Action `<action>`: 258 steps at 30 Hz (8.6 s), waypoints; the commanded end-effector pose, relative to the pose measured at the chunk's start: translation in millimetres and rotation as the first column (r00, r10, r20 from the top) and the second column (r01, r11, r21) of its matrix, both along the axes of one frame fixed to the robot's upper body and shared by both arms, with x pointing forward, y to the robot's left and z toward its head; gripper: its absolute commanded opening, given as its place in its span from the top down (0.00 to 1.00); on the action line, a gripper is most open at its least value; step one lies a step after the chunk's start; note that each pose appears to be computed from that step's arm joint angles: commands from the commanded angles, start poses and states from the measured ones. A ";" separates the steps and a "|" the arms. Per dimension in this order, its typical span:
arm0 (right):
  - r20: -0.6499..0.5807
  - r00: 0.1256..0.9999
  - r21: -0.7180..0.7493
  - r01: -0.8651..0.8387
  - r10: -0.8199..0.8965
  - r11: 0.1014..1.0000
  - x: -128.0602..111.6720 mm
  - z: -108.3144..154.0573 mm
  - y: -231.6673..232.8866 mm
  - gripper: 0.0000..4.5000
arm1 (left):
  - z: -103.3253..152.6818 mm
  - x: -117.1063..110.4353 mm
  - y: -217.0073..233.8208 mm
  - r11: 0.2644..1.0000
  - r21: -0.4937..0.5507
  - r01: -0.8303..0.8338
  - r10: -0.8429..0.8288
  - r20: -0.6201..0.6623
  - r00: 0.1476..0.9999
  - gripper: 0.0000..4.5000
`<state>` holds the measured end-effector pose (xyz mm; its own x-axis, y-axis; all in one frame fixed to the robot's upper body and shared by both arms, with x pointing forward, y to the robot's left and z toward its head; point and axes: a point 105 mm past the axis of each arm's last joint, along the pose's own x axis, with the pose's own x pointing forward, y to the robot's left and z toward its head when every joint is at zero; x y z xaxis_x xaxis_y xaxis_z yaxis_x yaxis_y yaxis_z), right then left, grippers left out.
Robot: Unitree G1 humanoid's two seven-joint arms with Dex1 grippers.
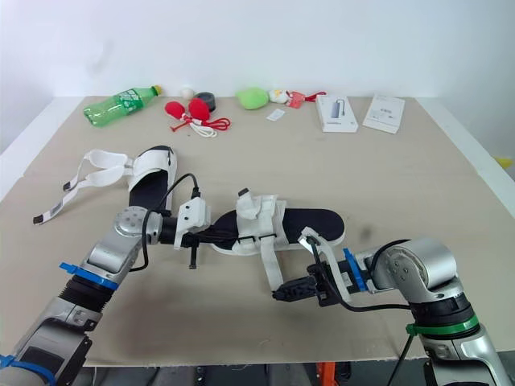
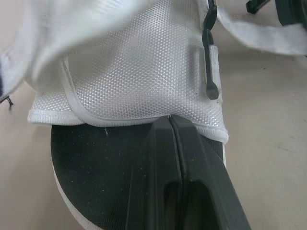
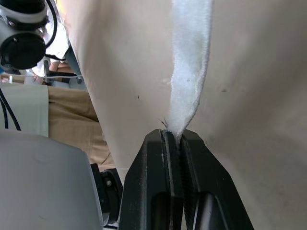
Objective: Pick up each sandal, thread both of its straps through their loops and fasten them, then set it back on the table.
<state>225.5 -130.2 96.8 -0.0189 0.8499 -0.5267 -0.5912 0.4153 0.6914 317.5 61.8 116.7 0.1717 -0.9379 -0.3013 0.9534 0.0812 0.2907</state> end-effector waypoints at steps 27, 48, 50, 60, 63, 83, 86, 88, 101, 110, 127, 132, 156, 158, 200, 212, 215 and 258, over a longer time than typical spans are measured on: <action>0.064 0.995 -0.040 -0.073 0.076 0.997 -19.4 8.1 -12.2 0.55 | -5.1 -1.7 -9.9 0.999 0.011 0.038 -0.038 0.000 0.999 1.00; 0.741 -0.496 -0.656 -0.389 0.453 0.647 32.1 35.6 -20.4 0.01 | -6.6 -4.0 -9.2 0.999 0.007 0.039 -0.039 -0.012 0.999 1.00; 0.692 -0.600 -0.689 -0.383 0.402 0.615 26.0 34.4 -16.8 0.01 | -6.8 -4.4 -8.6 0.999 0.006 0.037 -0.037 -0.014 0.999 1.00; 0.698 -0.634 -0.676 -0.430 0.333 0.598 17.4 26.9 -11.1 0.01 | -7.3 -5.0 -5.6 1.000 0.010 0.026 -0.025 -0.020 0.999 1.00; 0.683 -0.675 -0.676 -0.438 0.281 0.593 14.3 28.8 2.1 0.01 | -7.2 -4.9 -6.3 1.000 0.008 0.023 -0.023 -0.020 1.000 1.00; 0.833 -0.478 -0.522 -0.510 0.280 0.683 15.2 29.1 13.7 0.98 | -9.1 -6.5 -5.9 1.000 0.009 0.017 -0.016 -0.029 0.999 1.00; 0.930 -0.283 -0.355 -0.530 0.235 0.770 20.6 45.7 20.7 0.98 | -9.8 -6.5 -5.8 1.000 0.012 0.019 -0.019 -0.031 0.999 1.00; 0.972 -0.142 -0.234 -0.515 0.187 0.825 27.2 59.6 26.2 0.98 | -10.0 -6.3 -6.2 1.000 0.013 0.021 -0.020 -0.031 0.999 1.00; 0.956 0.293 0.104 -0.267 -0.022 0.958 70.6 93.6 15.3 0.98 | -10.1 -5.6 -10.3 0.999 0.013 0.037 -0.037 -0.027 0.999 1.00; 0.956 0.282 0.167 -0.297 -0.080 0.940 72.1 122.6 17.0 0.98 | -12.1 -6.6 -9.4 0.999 0.016 0.037 -0.036 -0.032 0.999 1.00; 0.947 0.313 0.115 -0.127 -0.070 0.985 111.7 97.8 1.5 0.98 | -12.4 -5.6 -11.2 0.999 0.007 0.034 -0.034 -0.036 0.999 1.00; 0.936 0.339 0.135 -0.101 -0.093 0.986 120.6 98.4 3.8 0.98 | -13.6 -6.6 -9.7 1.000 0.005 0.028 -0.027 -0.038 0.999 1.00; 0.839 0.540 0.079 -0.010 -0.062 0.997 128.9 79.8 10.7 0.98 | -13.4 -5.8 -10.2 1.000 0.002 0.022 -0.022 -0.038 0.999 1.00; 0.846 0.526 0.091 0.009 -0.082 0.996 132.0 84.0 9.8 0.88 | -13.8 -6.0 -10.2 1.000 0.003 0.022 -0.022 -0.038 0.999 1.00; 0.849 0.513 -0.114 -0.061 0.130 0.992 165.8 82.4 22.1 0.98 | -17.1 -11.0 -4.8 0.999 0.023 0.026 -0.026 -0.025 0.999 1.00; 0.697 0.711 -0.016 -0.110 0.090 0.994 160.5 137.1 34.8 0.60 | -17.2 -13.4 -1.7 0.998 0.037 0.045 -0.044 -0.021 0.999 1.00; 0.653 0.746 -0.077 -0.105 0.130 0.991 161.0 125.4 39.4 0.26 | -17.3 -13.6 0.0 0.998 0.043 0.048 -0.048 -0.019 0.999 1.00; 0.883 0.465 0.175 -0.457 0.067 0.872 127.1 146.1 85.5 0.99 | -20.9 -17.3 -3.6 1.000 0.017 0.020 -0.020 -0.030 0.999 1.00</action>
<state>360.7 -43.3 224.2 0.0148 0.9869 -0.1607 -0.9991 0.0082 -0.0419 305.2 59.3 109.7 0.1692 -0.9446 -0.2813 0.9484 0.0784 0.3071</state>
